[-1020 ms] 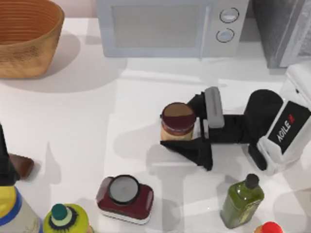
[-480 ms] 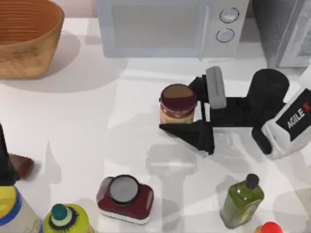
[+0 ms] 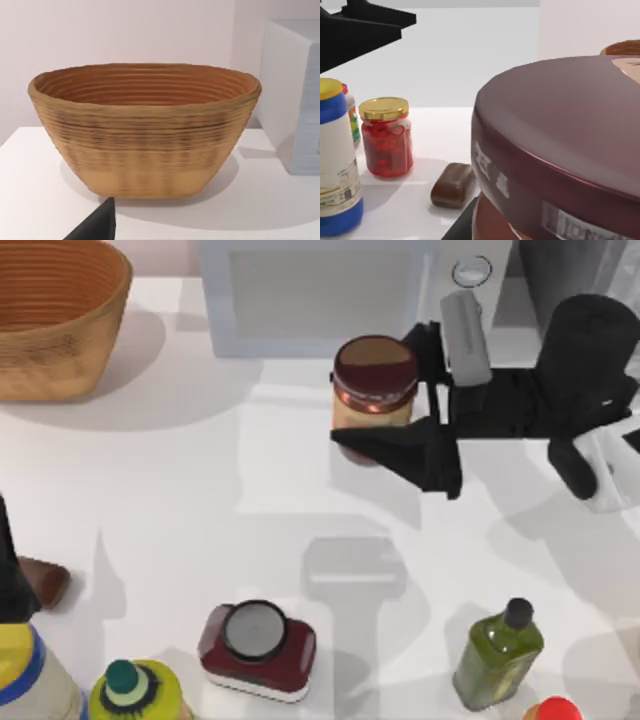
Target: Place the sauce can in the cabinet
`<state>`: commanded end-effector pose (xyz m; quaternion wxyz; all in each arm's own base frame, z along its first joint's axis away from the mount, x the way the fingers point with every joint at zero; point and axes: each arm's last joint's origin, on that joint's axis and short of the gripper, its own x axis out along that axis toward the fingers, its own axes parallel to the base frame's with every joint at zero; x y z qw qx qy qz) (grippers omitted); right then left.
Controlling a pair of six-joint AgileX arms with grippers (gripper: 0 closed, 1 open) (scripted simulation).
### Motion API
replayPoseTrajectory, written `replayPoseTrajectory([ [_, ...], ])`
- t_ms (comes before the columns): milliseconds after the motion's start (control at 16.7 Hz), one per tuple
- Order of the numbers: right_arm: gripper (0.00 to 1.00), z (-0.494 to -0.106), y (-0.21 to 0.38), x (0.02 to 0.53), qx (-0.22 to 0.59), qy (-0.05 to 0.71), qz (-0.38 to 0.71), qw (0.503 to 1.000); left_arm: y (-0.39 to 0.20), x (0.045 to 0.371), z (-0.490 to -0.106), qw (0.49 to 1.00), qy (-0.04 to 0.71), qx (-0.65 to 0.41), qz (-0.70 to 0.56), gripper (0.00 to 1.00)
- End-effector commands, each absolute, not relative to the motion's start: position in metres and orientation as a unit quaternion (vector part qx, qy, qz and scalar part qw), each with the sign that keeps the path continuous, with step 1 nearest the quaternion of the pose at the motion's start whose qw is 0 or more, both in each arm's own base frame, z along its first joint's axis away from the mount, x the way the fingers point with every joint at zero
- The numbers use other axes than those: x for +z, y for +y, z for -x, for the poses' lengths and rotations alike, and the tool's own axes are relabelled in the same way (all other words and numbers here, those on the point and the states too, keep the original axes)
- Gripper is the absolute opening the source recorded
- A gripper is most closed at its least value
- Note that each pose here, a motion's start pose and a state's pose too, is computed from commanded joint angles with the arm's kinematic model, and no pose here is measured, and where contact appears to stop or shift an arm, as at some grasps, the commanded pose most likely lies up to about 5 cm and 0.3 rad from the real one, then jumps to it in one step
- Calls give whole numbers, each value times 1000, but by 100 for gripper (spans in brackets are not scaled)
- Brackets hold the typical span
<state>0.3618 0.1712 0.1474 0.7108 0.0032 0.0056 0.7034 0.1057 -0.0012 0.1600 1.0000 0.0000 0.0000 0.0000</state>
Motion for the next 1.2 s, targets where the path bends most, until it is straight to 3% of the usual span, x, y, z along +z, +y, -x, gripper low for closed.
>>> replayPoseTrajectory([
  [600, 0, -357, 162, 169, 687, 7, -5, 726, -1, 160, -106, 1000, 0, 0, 0, 100],
  [900, 0, -324, 119, 219, 596, 21, -13, 802, -1, 160, -106, 1000, 0, 0, 0, 100],
  [1200, 0, -239, 60, 272, 424, -11, 3, 906, -1, 160, -106, 1000, 0, 0, 0, 100],
])
